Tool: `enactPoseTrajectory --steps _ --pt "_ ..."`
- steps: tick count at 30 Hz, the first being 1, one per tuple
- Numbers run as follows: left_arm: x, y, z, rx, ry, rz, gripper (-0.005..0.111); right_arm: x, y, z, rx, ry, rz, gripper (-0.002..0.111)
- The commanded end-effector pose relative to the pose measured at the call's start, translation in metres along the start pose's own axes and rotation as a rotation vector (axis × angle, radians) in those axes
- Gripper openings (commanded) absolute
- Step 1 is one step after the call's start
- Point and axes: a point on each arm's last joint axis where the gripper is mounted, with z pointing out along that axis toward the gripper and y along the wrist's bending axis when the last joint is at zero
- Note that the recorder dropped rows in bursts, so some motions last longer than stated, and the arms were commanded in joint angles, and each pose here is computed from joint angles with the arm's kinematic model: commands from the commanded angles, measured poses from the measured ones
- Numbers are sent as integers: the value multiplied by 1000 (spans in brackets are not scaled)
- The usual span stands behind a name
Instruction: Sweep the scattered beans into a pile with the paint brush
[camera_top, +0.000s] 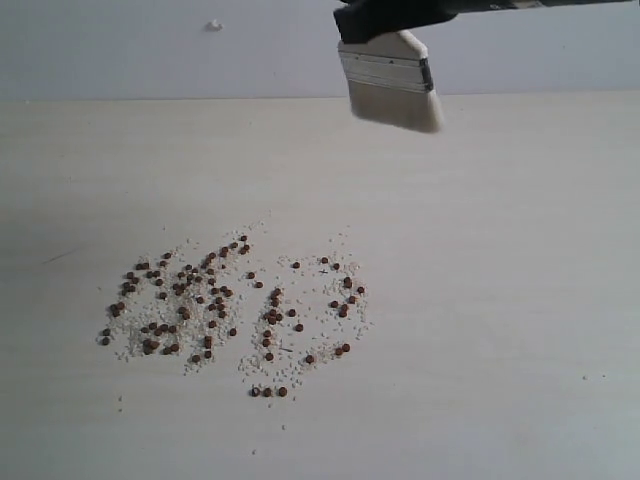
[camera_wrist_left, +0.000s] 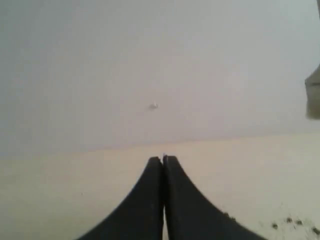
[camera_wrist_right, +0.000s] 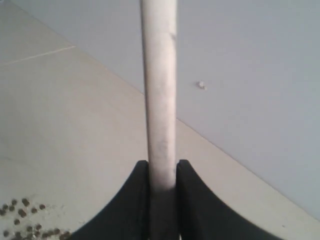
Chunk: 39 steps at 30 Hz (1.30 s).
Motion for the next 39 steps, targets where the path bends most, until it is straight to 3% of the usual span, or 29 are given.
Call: enactPoseTrajectory --steps 1,7,13,21,27,28,30,39 --pt "13 -3 -2 28 139 -31 0 8 4 -19 30 9 -144 0" --pt "10 -3 -1 27 111 -94 0 19 -1 -36 158 23 -140 0" --pt "11 -3 -1 29 118 -97 0 31 -4 -40 222 55 -38 0" --pt "11 -3 -1 29 118 -97 0 45 -17 -42 379 177 -54 0" --pt "11 -3 -1 29 118 -97 0 60 -34 -39 603 145 157 0" --pt "11 -3 -1 29 118 -97 0 67 -36 -39 654 119 295 0" --pt "11 -3 -1 29 118 -97 0 76 -41 -37 728 116 370 0" --pt "11 -3 -1 29 118 -97 0 111 -46 -9 789 267 292 0"
